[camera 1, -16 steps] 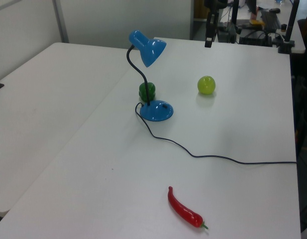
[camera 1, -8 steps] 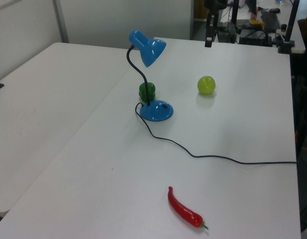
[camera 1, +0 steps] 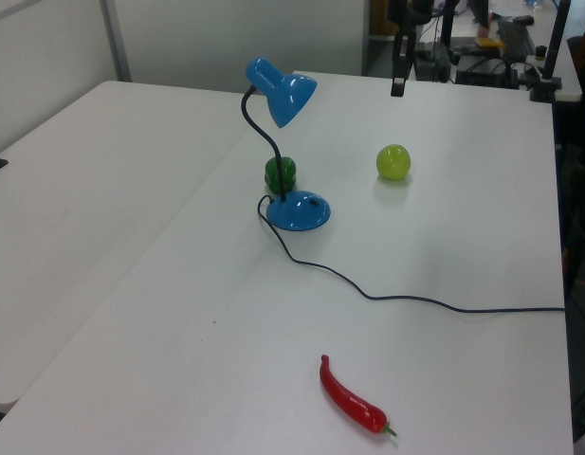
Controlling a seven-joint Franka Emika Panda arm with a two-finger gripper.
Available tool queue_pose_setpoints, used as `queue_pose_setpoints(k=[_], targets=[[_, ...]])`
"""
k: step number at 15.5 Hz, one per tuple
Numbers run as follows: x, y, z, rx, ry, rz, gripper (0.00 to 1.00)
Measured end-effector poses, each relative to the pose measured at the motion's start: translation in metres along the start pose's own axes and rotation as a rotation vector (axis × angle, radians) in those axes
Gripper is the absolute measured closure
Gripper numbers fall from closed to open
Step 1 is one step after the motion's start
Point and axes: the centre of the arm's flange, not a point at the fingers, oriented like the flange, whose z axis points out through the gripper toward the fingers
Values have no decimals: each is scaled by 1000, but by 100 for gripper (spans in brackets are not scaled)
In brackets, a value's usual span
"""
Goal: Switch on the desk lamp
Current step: 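Move the gripper toward the blue lamp's base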
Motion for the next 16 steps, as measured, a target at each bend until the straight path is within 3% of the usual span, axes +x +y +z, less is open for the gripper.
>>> queue_pose_setpoints(k=[7, 16], targets=[[8, 1, 57, 1, -25, 1, 99], [15, 5, 108, -7, 24, 9, 99]])
